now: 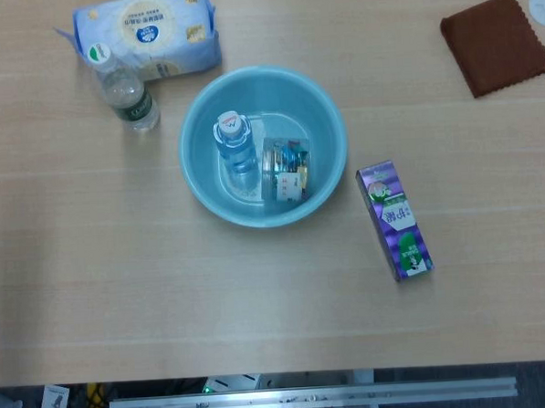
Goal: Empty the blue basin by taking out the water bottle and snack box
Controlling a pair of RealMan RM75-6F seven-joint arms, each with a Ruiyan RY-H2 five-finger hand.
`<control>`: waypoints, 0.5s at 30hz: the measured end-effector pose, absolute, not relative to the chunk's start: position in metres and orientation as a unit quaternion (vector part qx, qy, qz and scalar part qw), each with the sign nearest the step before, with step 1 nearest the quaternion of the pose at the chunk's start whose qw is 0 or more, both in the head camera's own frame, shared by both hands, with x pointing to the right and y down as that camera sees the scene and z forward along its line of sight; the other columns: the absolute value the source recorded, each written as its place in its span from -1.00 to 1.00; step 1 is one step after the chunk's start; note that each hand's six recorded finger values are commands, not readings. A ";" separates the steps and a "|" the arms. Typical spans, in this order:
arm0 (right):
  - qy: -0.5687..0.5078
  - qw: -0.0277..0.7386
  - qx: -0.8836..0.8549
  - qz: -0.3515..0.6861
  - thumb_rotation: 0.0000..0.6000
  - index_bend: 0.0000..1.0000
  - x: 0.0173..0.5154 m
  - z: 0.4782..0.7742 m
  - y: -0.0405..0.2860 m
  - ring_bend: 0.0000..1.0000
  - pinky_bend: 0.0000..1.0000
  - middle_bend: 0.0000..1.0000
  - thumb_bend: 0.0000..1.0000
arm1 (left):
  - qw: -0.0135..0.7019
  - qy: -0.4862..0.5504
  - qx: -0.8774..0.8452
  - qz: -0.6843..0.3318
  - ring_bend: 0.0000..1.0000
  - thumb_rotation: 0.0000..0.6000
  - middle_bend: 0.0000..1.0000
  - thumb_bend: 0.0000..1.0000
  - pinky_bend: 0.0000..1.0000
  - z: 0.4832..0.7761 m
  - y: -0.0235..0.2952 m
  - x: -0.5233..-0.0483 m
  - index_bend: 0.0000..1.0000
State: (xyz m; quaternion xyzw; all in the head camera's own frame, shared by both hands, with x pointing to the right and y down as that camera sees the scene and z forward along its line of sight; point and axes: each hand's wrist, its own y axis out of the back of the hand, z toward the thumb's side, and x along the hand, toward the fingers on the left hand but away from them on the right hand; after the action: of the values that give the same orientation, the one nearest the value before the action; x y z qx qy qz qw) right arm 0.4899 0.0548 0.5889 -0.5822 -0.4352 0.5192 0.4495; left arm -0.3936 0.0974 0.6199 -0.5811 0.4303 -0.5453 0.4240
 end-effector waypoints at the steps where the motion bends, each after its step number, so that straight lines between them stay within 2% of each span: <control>1: -0.436 0.450 -0.582 0.519 1.00 -0.35 0.490 0.588 0.054 -0.37 -0.21 -0.39 -0.95 | 0.424 0.430 -0.581 -0.545 -0.68 1.00 -0.59 -0.35 -0.48 0.620 0.098 -0.393 -0.75; 15: -0.466 0.465 -0.567 0.495 1.00 -0.35 0.493 0.566 0.043 -0.37 -0.21 -0.39 -0.95 | 0.420 0.437 -0.601 -0.521 -0.68 1.00 -0.58 -0.34 -0.48 0.615 0.094 -0.384 -0.74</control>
State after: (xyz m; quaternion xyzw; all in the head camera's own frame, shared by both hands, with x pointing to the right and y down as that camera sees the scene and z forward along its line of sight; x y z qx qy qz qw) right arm 0.4930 0.0428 0.5665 -0.5670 -0.4663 0.4952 0.4646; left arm -0.3843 0.0937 0.6154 -0.6011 0.4366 -0.5215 0.4198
